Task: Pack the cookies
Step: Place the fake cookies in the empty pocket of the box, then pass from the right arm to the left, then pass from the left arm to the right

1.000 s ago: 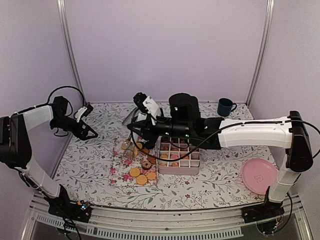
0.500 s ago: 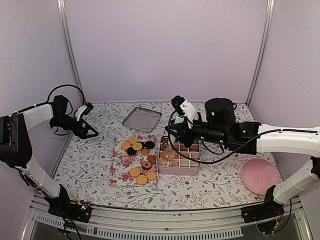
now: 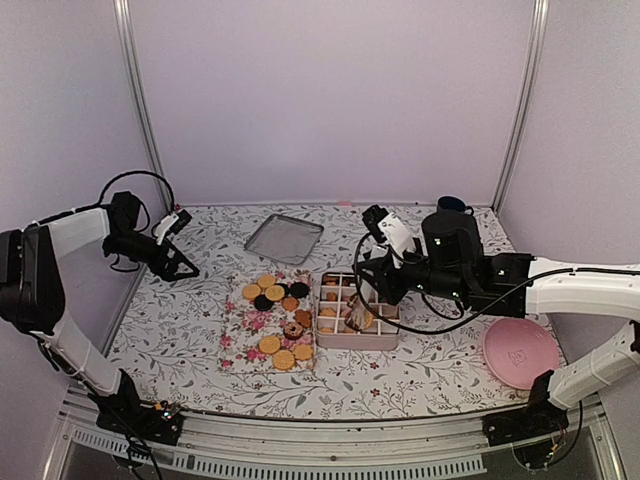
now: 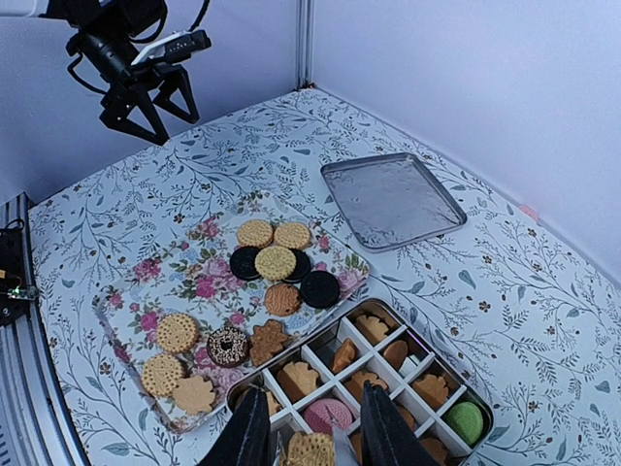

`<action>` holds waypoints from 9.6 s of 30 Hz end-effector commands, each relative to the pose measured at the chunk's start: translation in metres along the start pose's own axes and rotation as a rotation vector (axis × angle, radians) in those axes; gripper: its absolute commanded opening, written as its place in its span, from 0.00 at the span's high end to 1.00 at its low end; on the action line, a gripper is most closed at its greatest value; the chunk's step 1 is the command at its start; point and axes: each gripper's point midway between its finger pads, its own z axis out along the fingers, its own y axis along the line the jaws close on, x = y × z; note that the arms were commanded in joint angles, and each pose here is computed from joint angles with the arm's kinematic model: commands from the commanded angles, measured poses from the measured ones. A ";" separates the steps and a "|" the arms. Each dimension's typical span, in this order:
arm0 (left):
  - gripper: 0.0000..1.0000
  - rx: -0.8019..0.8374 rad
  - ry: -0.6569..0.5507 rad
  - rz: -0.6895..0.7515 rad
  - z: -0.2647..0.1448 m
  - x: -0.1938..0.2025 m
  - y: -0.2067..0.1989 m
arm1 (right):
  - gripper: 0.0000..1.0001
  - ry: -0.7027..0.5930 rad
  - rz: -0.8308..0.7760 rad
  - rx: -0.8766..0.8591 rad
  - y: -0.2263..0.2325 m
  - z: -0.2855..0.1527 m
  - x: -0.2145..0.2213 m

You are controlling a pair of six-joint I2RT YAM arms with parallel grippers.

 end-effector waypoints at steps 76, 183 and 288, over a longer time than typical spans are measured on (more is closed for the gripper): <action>0.01 0.002 0.016 0.000 0.004 -0.007 0.000 | 0.67 -0.046 0.179 -0.151 -0.044 -0.015 0.015; 0.36 0.769 -0.030 0.246 0.035 -0.022 -0.203 | 0.68 -0.388 0.270 -0.689 0.074 0.098 -0.137; 1.00 0.476 0.127 0.471 0.052 -0.037 -0.190 | 0.52 -0.112 0.248 -0.937 0.076 0.112 -0.071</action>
